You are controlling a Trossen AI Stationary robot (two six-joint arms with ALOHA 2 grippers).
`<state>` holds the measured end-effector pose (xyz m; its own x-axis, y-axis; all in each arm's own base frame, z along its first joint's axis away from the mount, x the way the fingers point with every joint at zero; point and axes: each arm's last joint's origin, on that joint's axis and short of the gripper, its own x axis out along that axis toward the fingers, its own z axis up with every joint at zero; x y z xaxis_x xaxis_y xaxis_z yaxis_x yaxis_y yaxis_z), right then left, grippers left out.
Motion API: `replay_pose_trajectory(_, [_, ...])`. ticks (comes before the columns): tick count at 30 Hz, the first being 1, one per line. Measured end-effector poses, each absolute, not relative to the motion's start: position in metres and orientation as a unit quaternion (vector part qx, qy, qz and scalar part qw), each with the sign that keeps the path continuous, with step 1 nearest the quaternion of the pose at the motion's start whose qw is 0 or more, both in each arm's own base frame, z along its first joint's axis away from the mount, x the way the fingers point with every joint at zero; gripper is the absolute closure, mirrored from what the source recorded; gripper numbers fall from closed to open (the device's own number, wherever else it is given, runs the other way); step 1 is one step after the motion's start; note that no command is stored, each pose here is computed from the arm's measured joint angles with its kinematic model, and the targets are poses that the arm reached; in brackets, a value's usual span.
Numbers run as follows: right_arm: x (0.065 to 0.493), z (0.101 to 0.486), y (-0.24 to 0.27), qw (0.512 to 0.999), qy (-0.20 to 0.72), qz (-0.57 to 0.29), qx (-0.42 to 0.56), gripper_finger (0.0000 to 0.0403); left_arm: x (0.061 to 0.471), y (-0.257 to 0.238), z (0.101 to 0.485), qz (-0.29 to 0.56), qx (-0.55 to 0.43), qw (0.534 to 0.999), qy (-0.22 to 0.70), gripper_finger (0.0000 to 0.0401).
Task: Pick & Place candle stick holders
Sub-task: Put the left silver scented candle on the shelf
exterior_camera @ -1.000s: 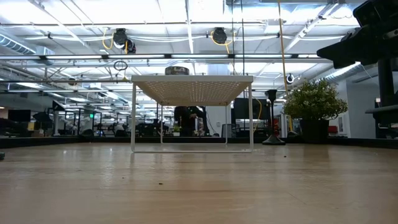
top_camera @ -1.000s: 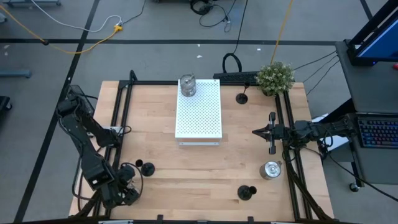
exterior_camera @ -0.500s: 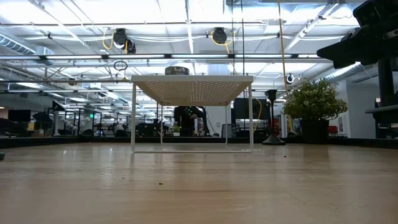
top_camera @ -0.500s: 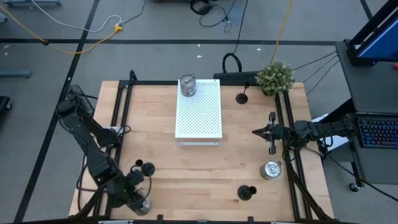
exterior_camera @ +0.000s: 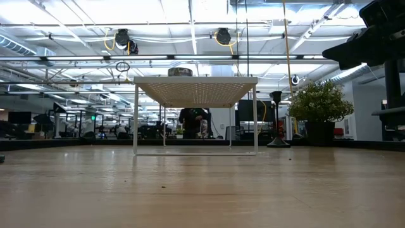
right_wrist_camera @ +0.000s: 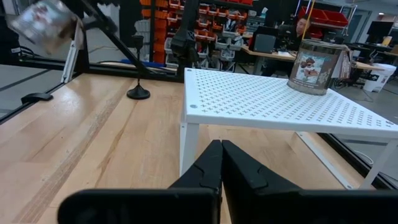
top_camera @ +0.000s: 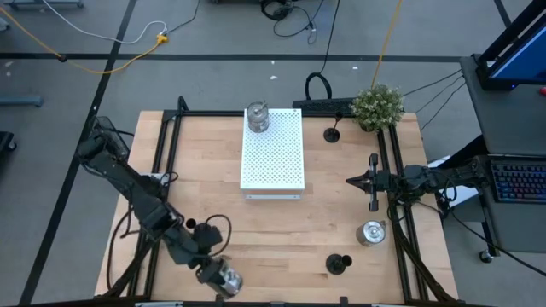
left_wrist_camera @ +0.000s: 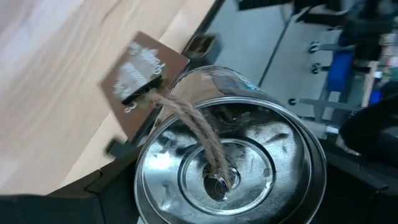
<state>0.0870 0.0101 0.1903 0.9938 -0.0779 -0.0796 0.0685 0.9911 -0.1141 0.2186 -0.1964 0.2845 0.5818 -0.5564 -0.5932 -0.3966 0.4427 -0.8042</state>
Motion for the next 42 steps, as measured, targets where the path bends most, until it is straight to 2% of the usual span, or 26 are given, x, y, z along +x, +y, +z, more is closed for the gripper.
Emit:
replay_pose_trajectory(8, [0.087,0.190,0.010,0.997,0.042,-0.037,-0.056,0.0403,0.250,-0.164,0.333,-0.077,-0.496,0.780,0.373,0.0046])
replay_pose_trajectory(20, [0.087,0.190,0.010,0.997,0.042,-0.036,-0.056,0.0403,0.266,-0.088,0.390,0.028,-0.405,0.853,0.327,0.0046])
replay_pose_trajectory(34, [0.087,0.190,0.010,0.997,0.042,-0.036,-0.056,0.0403,0.272,0.005,0.398,0.173,-0.332,0.880,0.292,0.0046])
replay_pose_trajectory(42, [0.087,0.190,0.010,0.997,0.042,-0.037,-0.056,0.0403,0.283,0.048,0.407,0.209,-0.296,0.895,0.261,0.0046])
